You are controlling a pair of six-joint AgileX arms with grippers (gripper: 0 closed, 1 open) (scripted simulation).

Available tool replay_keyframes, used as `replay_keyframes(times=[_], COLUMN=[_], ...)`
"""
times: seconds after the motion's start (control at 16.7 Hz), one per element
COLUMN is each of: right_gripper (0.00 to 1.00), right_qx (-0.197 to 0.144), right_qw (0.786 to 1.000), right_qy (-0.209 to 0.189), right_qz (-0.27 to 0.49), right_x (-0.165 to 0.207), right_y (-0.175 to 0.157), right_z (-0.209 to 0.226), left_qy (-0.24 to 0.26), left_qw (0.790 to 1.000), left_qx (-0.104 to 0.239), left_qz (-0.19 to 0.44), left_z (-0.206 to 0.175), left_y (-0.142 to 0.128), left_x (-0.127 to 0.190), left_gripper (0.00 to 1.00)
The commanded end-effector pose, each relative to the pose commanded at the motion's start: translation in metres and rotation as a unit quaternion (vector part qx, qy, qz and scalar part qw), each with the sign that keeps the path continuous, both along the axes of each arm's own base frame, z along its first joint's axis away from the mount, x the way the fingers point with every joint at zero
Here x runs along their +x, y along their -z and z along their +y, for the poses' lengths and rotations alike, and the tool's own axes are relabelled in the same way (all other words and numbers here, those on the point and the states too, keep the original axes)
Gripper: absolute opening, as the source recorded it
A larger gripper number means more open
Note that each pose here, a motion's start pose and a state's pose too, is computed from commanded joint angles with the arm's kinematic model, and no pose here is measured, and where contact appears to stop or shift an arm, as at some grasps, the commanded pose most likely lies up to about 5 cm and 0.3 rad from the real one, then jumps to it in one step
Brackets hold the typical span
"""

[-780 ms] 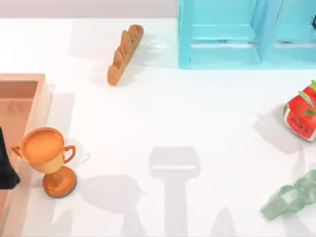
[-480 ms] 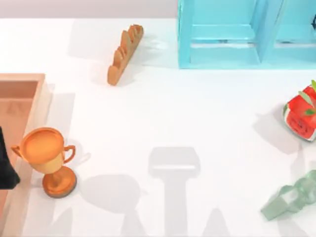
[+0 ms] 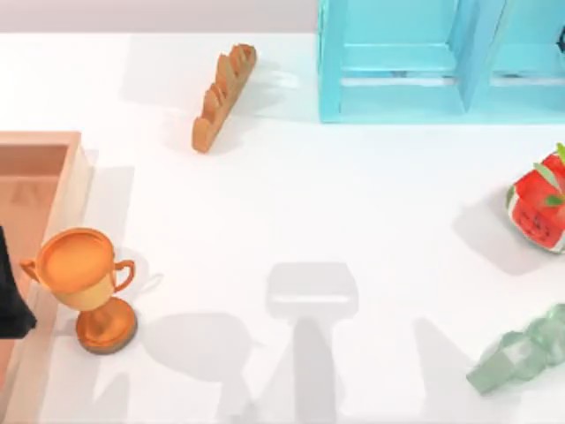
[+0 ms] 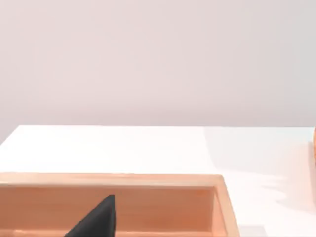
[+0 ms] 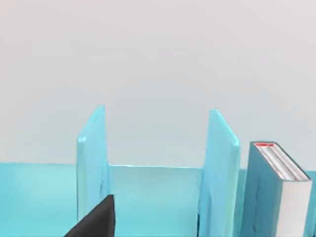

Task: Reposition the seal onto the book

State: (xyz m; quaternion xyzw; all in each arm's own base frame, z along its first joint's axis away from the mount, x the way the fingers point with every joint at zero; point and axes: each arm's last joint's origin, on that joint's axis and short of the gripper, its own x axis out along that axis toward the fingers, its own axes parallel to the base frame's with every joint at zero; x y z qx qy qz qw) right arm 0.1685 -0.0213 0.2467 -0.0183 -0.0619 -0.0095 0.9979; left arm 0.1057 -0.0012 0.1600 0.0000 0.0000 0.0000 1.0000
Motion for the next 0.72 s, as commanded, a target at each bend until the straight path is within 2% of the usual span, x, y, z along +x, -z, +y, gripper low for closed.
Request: replay_keyframes(times=[0.12, 0.24, 0.48, 0.72], right_gripper=[1.0, 1.0, 1.0, 1.0], right_qx=[-0.002, 0.001, 0.011, 0.018], right_qw=[1.0, 1.0, 0.998, 0.997], right_qy=[0.002, 0.003, 0.005, 0.006], right_qz=[0.012, 0.031, 0.064, 0.068], right_x=[0.038, 0.082, 0.154, 0.189], right_y=[-0.003, 0.009, 0.068, 0.132], right_z=[-0.013, -0.03, -0.07, -0.103], left_qy=[0.0, 0.0, 0.0, 0.0], left_qw=[1.0, 1.0, 1.0, 1.0], left_qx=[0.0, 0.0, 0.0, 0.0], left_qz=[0.0, 0.0, 0.0, 0.0], left_z=[0.0, 0.0, 0.0, 0.0], left_y=[0.0, 0.0, 0.0, 0.0], left_x=[0.0, 0.0, 0.0, 0.0], left_gripper=[1.0, 1.0, 1.0, 1.0])
